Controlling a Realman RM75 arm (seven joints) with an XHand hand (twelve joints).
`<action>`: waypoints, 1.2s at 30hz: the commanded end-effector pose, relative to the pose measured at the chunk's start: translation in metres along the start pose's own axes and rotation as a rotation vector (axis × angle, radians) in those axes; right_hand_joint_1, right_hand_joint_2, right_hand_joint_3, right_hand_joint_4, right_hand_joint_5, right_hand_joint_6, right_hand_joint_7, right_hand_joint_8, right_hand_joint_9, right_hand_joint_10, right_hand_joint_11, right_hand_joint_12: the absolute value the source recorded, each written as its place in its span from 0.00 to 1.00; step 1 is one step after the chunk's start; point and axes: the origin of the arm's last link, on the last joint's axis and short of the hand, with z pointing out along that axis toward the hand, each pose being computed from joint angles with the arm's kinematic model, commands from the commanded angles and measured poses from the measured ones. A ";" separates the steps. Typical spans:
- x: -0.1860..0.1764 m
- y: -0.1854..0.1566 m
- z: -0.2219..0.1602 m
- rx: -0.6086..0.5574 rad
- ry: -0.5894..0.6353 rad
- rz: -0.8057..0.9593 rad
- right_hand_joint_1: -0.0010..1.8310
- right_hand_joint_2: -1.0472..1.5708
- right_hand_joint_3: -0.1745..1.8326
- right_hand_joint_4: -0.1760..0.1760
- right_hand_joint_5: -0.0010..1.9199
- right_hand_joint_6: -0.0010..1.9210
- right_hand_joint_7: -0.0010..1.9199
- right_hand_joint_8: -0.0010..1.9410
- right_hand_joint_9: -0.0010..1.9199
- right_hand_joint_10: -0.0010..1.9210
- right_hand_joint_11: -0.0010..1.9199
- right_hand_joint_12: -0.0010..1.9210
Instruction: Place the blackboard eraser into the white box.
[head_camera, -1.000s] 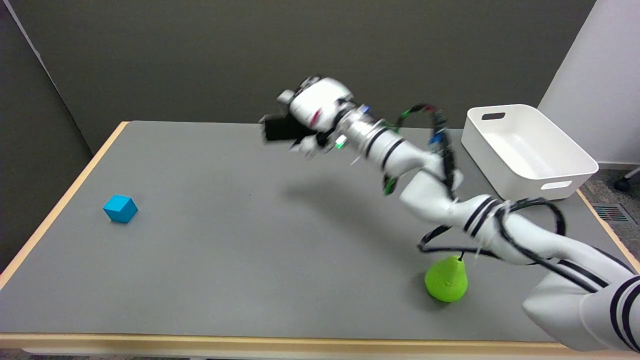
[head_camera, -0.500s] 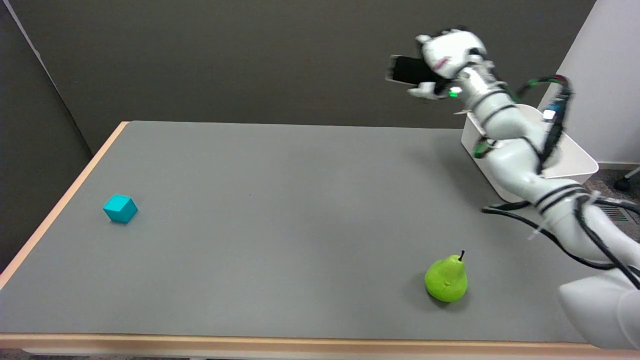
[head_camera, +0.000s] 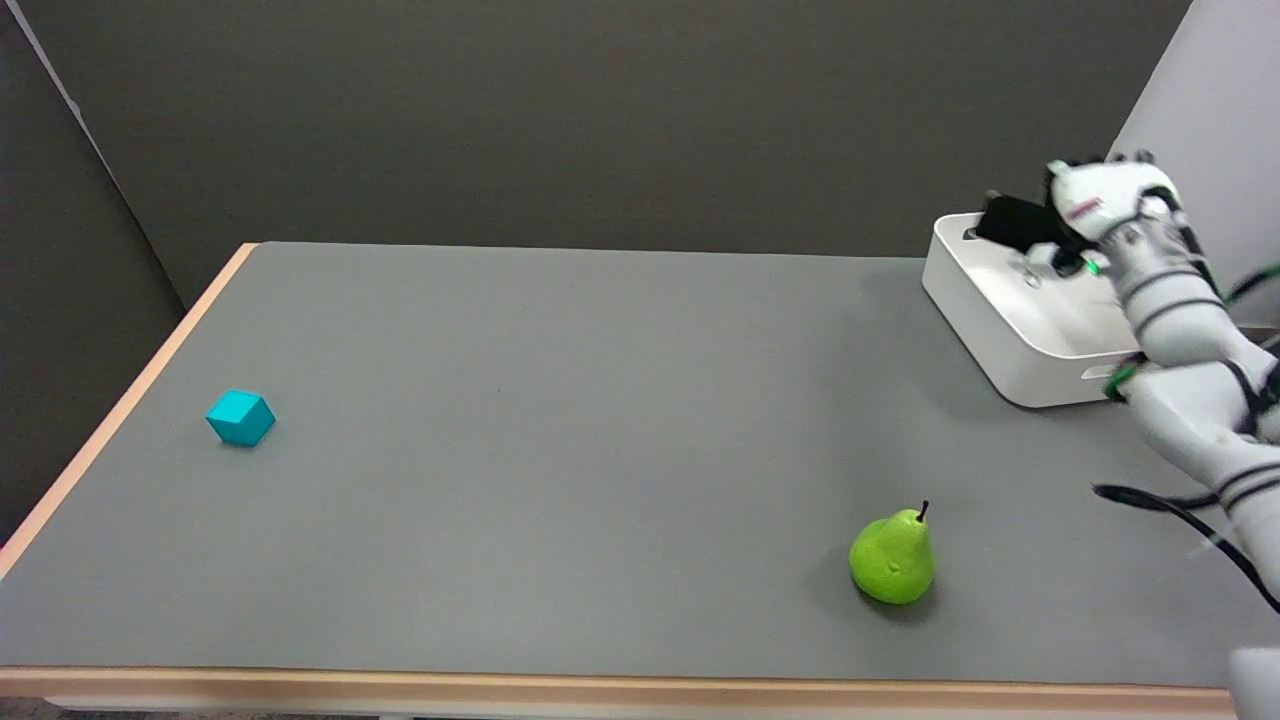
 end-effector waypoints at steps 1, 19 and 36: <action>-0.059 0.083 -0.052 -0.160 -0.171 -0.025 0.63 0.85 0.19 0.27 0.30 0.83 0.44 0.66 0.35 0.63 0.24 0.79; 0.009 0.054 -0.037 -0.037 0.176 0.267 0.35 0.61 0.56 0.61 0.00 0.00 0.01 0.10 0.11 0.33 0.11 0.66; 0.152 -0.173 -0.107 0.725 0.430 0.783 0.21 0.64 0.57 0.53 0.01 0.05 0.04 0.12 0.09 0.33 0.10 0.62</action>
